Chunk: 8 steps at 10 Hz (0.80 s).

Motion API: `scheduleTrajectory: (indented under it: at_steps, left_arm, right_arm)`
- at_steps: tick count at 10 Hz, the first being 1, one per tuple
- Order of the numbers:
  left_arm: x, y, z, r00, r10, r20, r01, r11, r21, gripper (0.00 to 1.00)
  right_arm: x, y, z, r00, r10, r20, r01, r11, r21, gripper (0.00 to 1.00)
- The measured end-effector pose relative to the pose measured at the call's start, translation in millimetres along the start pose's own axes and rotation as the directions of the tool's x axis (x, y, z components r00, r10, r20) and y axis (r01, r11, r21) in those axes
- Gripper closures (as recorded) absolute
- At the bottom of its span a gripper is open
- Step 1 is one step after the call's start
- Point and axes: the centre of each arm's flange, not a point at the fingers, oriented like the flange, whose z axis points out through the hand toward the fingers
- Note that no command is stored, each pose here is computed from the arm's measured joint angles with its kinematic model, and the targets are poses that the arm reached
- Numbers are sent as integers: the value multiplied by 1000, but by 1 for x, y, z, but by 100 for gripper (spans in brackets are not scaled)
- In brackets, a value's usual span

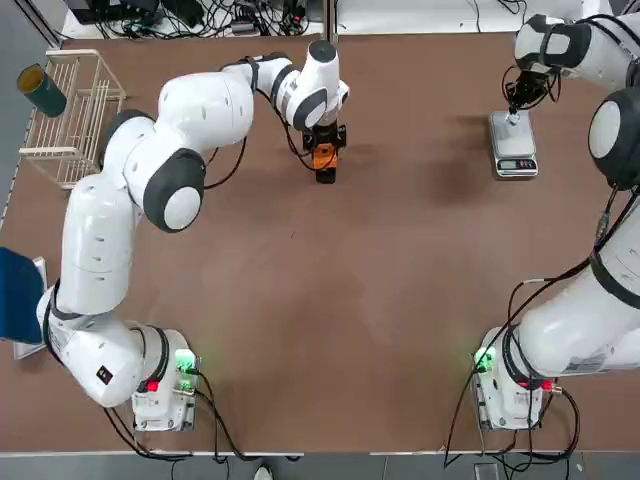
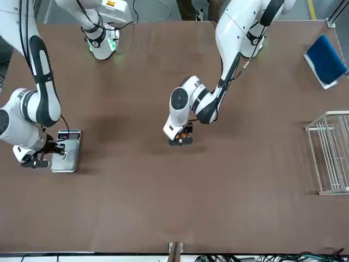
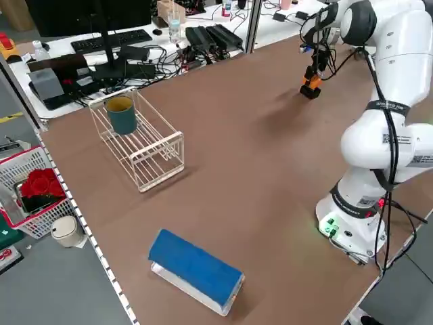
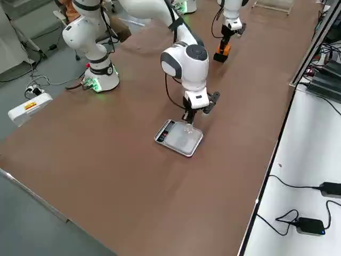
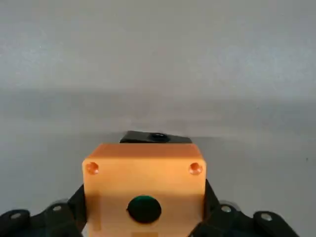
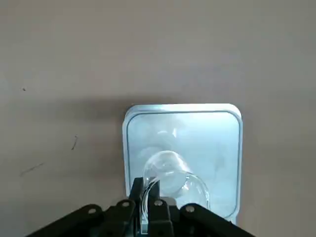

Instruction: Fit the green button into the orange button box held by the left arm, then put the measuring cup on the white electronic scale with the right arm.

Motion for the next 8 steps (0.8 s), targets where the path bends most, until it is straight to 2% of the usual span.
scheduleTrajectory:
  at_steps: [4, 8]
  left_arm:
    - [1, 1, 1, 1000, -2, -1, 2, 1000, -2, 14]
    - [1, 1, 3, 1000, -2, 1, 2, 1000, 0, 14]
  right_arm:
    - [0, 14, 17, 999, -15, -51, 13, 999, -33, 93]
    - [-3, 14, 33, 998, -16, -53, 13, 999, -41, 93]
